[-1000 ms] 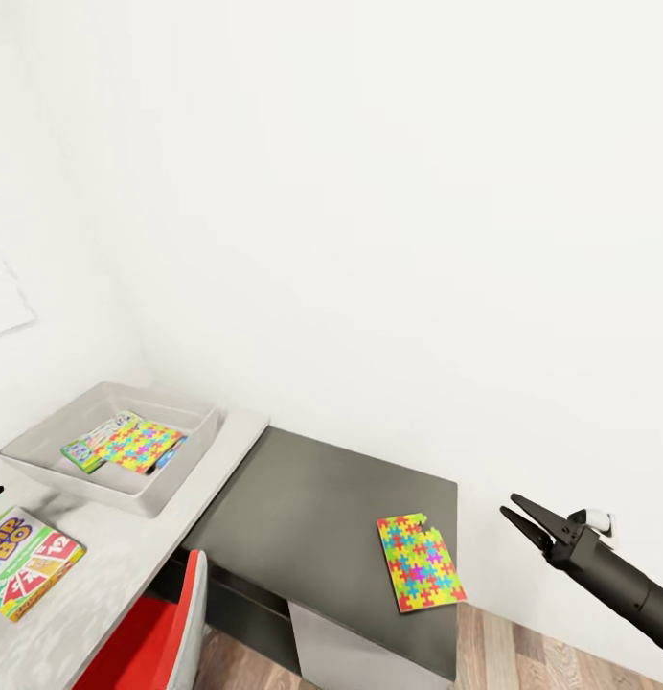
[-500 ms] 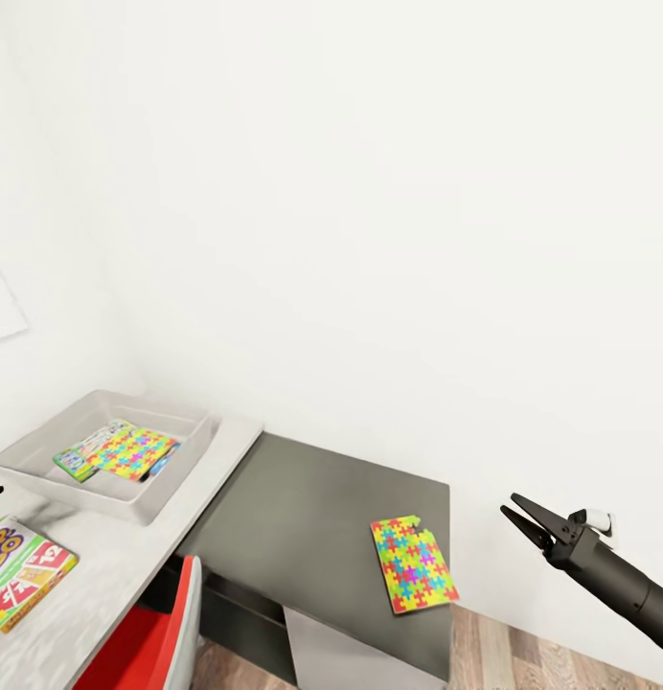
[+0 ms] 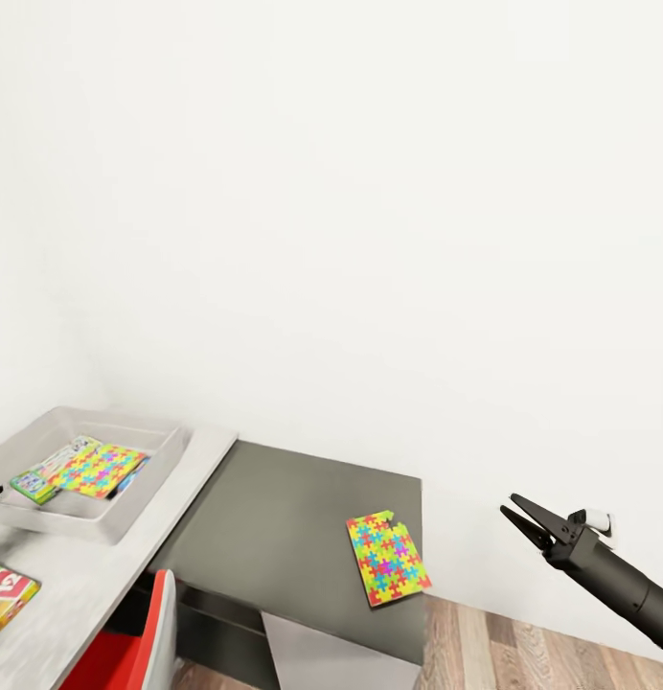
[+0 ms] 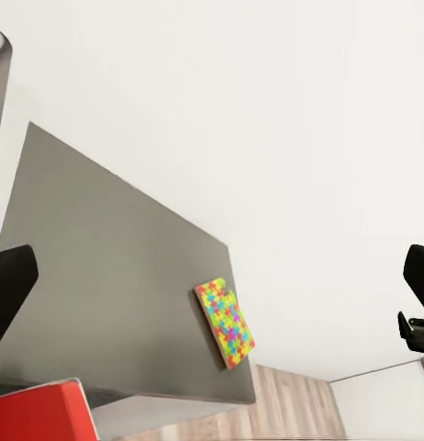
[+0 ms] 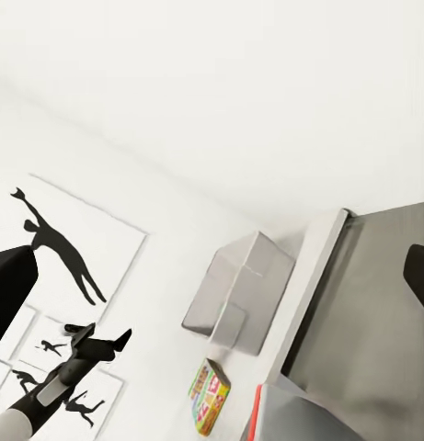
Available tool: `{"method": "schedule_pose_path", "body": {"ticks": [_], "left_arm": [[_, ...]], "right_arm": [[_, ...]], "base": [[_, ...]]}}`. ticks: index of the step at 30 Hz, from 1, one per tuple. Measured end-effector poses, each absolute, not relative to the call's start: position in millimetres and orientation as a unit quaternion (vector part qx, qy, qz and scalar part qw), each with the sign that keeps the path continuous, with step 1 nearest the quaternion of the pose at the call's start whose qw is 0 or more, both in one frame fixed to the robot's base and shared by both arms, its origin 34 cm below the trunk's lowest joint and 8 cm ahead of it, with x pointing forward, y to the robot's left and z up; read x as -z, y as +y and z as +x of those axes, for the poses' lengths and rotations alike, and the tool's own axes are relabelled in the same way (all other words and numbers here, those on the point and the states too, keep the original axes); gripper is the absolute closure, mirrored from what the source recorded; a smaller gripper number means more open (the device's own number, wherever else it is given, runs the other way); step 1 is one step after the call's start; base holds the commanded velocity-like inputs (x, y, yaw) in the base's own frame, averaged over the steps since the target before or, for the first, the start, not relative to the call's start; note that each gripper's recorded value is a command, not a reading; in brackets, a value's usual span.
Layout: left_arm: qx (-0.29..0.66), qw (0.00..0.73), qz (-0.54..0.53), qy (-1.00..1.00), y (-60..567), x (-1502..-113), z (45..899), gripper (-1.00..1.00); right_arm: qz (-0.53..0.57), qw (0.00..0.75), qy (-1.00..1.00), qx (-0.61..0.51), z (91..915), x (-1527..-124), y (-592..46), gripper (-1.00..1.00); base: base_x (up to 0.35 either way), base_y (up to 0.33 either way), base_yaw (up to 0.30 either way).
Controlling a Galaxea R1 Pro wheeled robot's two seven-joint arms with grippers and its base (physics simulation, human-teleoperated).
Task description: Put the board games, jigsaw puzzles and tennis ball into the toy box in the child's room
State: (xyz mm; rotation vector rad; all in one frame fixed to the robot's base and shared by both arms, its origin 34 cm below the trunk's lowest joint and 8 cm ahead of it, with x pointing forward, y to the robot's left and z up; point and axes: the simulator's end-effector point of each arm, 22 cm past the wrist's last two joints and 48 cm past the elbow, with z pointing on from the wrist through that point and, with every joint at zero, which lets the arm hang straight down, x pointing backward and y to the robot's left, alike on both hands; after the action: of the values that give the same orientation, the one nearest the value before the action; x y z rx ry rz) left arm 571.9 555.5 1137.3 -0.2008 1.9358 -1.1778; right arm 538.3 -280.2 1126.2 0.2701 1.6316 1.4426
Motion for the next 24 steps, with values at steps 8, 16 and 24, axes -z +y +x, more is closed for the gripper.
{"method": "schedule_pose_path", "body": {"ticks": [8, 16, 24], "left_arm": [[0.47, 0.424, -0.078, 0.77, 555.4, -1141.9, 570.6, -1.0], [0.471, 0.428, -0.075, 0.768, 555.5, -1146.9, 569.0, -1.0], [0.472, 0.433, -0.071, 0.764, 554.9, -1153.0, 567.9, -1.0]], "right_arm": [[0.107, 0.459, 0.66, -0.585, 537.2, -1129.7, -279.9, -1.0], [0.104, 0.462, 0.658, -0.586, 535.7, -1134.1, -279.6, -1.0], [0.101, 0.466, 0.655, -0.586, 534.4, -1138.6, -279.7, -1.0]], "base": [[-0.023, 0.0, -0.21], [-0.016, 0.0, -0.211], [-0.001, 0.0, -0.211]]}}
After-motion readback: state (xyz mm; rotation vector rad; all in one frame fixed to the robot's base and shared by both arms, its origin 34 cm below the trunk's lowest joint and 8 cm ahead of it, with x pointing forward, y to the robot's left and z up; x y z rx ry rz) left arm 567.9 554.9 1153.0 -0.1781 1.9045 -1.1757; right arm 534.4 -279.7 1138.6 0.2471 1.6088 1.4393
